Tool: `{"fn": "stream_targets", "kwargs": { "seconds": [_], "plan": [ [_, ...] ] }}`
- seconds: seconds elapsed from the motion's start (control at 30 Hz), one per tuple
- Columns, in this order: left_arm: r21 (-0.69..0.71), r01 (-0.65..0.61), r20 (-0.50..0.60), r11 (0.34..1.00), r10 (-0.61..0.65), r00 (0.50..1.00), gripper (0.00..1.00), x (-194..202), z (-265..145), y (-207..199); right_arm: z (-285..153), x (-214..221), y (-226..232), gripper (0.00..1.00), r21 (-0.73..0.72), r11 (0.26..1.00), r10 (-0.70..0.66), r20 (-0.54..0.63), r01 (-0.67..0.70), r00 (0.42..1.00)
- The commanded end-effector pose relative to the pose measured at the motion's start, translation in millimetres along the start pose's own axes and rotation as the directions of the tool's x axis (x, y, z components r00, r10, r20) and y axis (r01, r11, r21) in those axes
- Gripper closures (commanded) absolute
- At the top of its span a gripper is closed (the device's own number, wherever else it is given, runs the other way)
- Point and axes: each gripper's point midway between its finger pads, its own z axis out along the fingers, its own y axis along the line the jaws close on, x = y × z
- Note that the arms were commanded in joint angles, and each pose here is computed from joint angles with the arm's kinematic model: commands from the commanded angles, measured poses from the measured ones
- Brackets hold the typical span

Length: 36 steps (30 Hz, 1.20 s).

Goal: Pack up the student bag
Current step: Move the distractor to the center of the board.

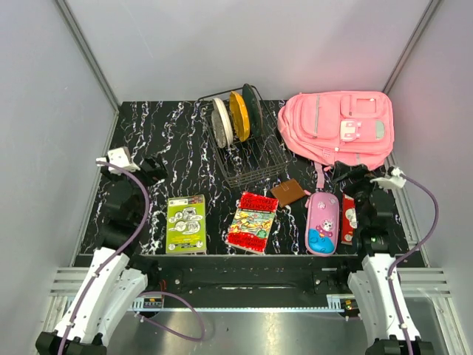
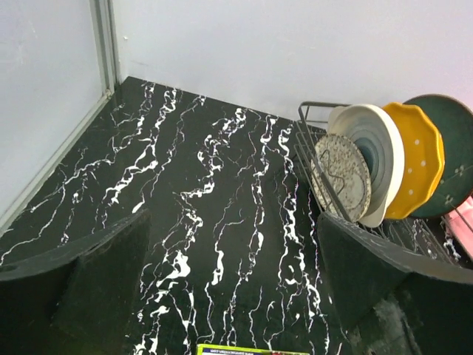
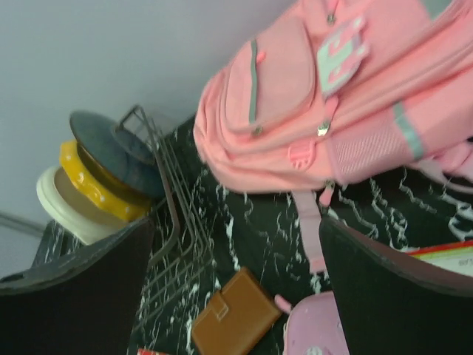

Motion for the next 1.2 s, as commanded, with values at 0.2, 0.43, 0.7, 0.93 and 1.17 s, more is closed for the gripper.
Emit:
{"fn": "stream_targets", "kwargs": {
  "seconds": [0.2,0.43,0.7,0.93,1.17],
  "plan": [
    [-0.038,0.101,-0.238,0.994,-0.107,0.965,0.01,-36,-22,-16,5,21,51,0.0,0.037,0.992,0.124,-0.449,-0.12,0.885],
    [-0.027,-0.032,-0.39,0.999,0.018,0.921,0.01,11,-31,-4,13,69,74,0.0,0.042,0.949,0.268,-0.637,-0.314,0.723],
    [-0.023,-0.021,-0.385,1.0,0.011,0.923,0.01,19,-39,0,21,111,114,0.02,0.085,0.942,0.295,-0.67,-0.324,0.682],
    [-0.035,-0.027,-0.401,0.999,0.011,0.916,0.01,24,-40,3,50,164,127,0.03,0.161,0.929,0.347,-0.687,-0.333,0.638],
    [-0.041,-0.038,-0.439,0.998,0.017,0.898,0.01,32,-38,4,73,193,146,0.04,0.187,0.929,0.356,-0.69,-0.32,0.63]
  ]
}}
